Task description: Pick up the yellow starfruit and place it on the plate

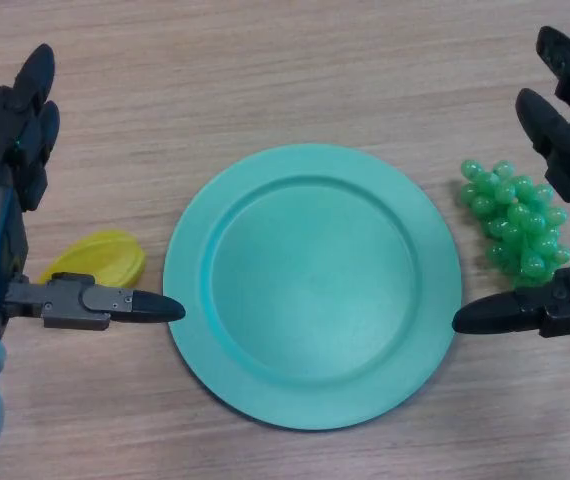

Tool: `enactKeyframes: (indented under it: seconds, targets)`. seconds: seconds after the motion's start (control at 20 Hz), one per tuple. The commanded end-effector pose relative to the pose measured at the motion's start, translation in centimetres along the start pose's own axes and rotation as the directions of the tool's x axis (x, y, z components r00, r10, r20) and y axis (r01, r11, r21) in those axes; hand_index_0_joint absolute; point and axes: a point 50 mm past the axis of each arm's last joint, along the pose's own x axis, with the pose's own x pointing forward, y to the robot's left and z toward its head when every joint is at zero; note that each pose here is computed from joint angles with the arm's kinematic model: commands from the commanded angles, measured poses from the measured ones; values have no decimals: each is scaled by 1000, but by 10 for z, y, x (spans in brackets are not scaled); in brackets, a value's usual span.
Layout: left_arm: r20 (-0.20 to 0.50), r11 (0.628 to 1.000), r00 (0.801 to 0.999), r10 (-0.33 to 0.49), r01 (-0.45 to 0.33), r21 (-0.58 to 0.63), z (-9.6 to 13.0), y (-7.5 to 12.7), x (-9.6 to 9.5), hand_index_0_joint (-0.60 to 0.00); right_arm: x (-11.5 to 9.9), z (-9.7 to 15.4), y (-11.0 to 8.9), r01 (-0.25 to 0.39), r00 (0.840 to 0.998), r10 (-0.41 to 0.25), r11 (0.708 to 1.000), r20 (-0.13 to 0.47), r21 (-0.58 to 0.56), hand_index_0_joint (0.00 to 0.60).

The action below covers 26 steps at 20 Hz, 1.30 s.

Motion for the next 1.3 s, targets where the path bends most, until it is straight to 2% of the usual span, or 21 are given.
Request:
enactKeyframes:
  seconds: [0.05, 0.35, 0.5, 0.6, 0.7, 0.8, 0.85, 1.0, 1.15, 1.3]
  targets:
    - [217, 995, 975, 56, -73, 70, 35, 18, -5, 0, -5, 32, -7, 32, 981, -19, 997, 194, -64, 0]
    - [196, 998, 980, 44, -53, 40, 33, 19, -7, 0, -1, 33, -8, 69, 971, -47, 994, 233, -88, 0]
    - [193, 997, 980, 49, -59, 46, 31, 21, -7, 0, -1, 31, -6, 76, 971, -55, 994, 234, -82, 0]
    - [204, 990, 977, 66, -90, 111, 26, 25, -2, 0, -2, 31, -7, 78, 972, -56, 993, 227, -87, 0]
    - [221, 963, 973, 62, -117, 243, 19, 29, 3, 0, -3, 29, -9, 85, 973, -66, 993, 220, -80, 0]
    - [188, 931, 981, 42, -107, 348, 4, 33, 7, 0, -4, 29, -11, 96, 973, -78, 993, 217, -76, 0]
    - [152, 926, 988, 35, -89, 366, -6, 36, 10, 0, -3, 30, -13, 102, 972, -82, 992, 222, -79, 0]
    - [118, 922, 992, 35, -77, 379, -18, 36, 16, 0, -4, 30, -15, 106, 971, -89, 992, 221, -67, 0]
    - [81, 879, 996, 39, -73, 471, -32, 35, 22, 0, -8, 29, -16, 114, 971, -98, 992, 220, -61, 0]
    - [61, 856, 997, 52, -76, 511, -42, 31, 21, 0, -9, 31, -16, 122, 973, -118, 993, 200, -5, 0]
